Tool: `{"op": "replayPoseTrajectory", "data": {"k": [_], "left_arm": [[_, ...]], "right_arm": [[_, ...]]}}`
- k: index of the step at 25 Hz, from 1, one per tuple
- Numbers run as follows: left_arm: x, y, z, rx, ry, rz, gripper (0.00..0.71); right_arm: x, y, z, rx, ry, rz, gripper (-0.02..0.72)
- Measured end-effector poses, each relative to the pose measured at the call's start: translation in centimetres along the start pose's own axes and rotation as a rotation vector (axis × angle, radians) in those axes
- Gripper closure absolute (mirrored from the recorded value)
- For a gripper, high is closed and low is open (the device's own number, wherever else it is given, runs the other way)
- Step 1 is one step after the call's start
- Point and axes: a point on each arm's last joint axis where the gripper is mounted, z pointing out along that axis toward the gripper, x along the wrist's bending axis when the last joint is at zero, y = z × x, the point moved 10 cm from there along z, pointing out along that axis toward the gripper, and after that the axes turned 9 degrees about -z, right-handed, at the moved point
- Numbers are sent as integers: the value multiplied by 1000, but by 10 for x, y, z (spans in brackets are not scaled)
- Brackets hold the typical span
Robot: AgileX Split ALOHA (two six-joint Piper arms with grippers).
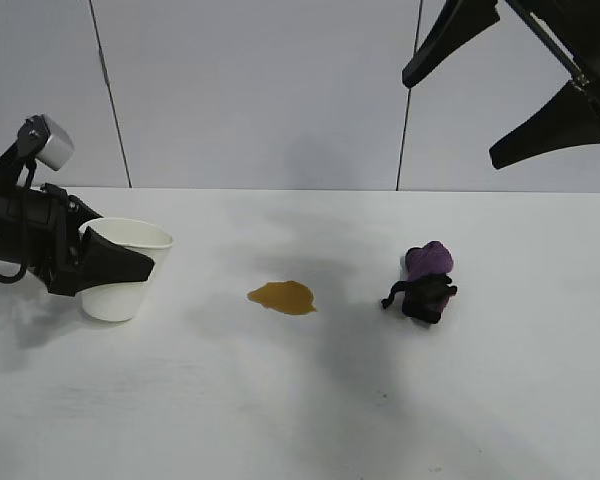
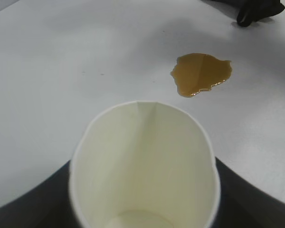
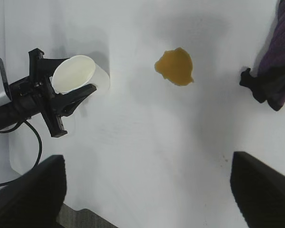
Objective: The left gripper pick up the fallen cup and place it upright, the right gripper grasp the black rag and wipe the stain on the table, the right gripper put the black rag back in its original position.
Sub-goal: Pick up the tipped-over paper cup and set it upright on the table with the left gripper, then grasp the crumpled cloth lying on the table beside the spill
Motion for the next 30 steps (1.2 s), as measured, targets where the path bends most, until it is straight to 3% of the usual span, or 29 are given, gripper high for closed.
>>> {"op": "replayPoseTrajectory", "data": {"k": [4, 13, 20, 25, 30], "left_arm": [[1, -2, 0, 10, 5, 1, 144], [4, -6, 0, 30, 23, -1, 104], [9, -4, -3, 41, 49, -50, 24], [23, 18, -22, 43, 156, -136, 18], [12, 49, -47, 30, 162, -213, 17]], "right_arm": [[-1, 1, 0, -7, -3, 0, 54], [-1, 2, 0, -9, -4, 0, 54], [-1, 2, 0, -9, -4, 0, 54], [-1, 2, 0, -9, -4, 0, 54], [-1, 2, 0, -9, -4, 0, 54]]}}
